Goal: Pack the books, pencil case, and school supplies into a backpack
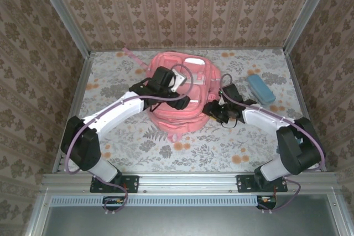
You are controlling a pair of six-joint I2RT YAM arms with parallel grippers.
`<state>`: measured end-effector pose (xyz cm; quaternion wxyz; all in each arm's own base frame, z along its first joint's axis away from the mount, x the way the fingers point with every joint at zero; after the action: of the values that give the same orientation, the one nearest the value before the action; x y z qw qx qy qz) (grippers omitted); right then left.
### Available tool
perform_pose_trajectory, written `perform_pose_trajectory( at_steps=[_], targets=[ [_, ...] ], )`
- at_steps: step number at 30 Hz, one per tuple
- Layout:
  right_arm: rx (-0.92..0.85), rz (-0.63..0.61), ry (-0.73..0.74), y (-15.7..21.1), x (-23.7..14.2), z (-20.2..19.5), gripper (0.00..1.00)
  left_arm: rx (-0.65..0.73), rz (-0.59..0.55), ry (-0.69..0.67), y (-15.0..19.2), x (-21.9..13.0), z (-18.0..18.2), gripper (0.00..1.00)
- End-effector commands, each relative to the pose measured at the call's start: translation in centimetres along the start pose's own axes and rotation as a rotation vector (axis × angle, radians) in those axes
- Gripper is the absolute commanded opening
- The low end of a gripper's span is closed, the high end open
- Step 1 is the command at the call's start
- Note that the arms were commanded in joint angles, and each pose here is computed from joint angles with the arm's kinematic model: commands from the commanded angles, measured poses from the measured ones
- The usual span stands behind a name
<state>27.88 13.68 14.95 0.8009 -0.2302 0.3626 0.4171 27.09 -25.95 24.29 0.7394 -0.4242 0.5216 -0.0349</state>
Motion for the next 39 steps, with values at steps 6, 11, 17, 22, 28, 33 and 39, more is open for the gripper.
perform_pose_trajectory(
  at_steps=[6,11,17,22,28,33,39],
  targets=[
    [0.016,-0.169,0.035,-3.5,-5.7,-1.2,0.75,0.29,0.155,-0.015,-0.4,2.7,-3.2,0.92],
    [0.031,-0.186,0.027,-4.1,-6.6,-1.6,0.77,0.373,0.215,-0.026,-0.2,4.9,-3.4,0.83],
    [0.038,-0.168,0.02,-3.8,-6.4,-1.7,0.78,0.418,0.23,0.062,0.3,6.0,-3.6,0.82],
    [0.05,-0.16,0.014,-3.8,-6.1,-1.9,0.78,0.436,0.251,0.037,0.4,7.0,-2.9,0.84],
    [0.042,-0.161,0.015,-4.0,-6.2,-1.6,0.78,0.515,0.276,0.045,0.5,7.9,-3.0,0.82],
    [0.039,-0.158,0.022,-4.0,-6.2,-1.5,0.79,0.578,0.288,0.054,0.6,8.3,-3.0,0.78],
    [0.036,-0.159,0.026,-4.1,-6.3,-1.5,0.79,0.62,0.291,0.038,0.3,8.2,-2.8,0.63]
  ],
)
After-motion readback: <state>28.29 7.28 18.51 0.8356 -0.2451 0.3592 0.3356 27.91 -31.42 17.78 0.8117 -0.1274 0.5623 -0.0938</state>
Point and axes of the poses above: each hand's point on the last joint's axis, 136 mm out from that joint toward the fingers, its own x axis out along the fingers, its own z axis along the line the jaws close on, y = z × x, the point moved 9 cm from there along -x, back along the fingers, and after that the axes turned 10 degrees about x, right-handed, at the moved point
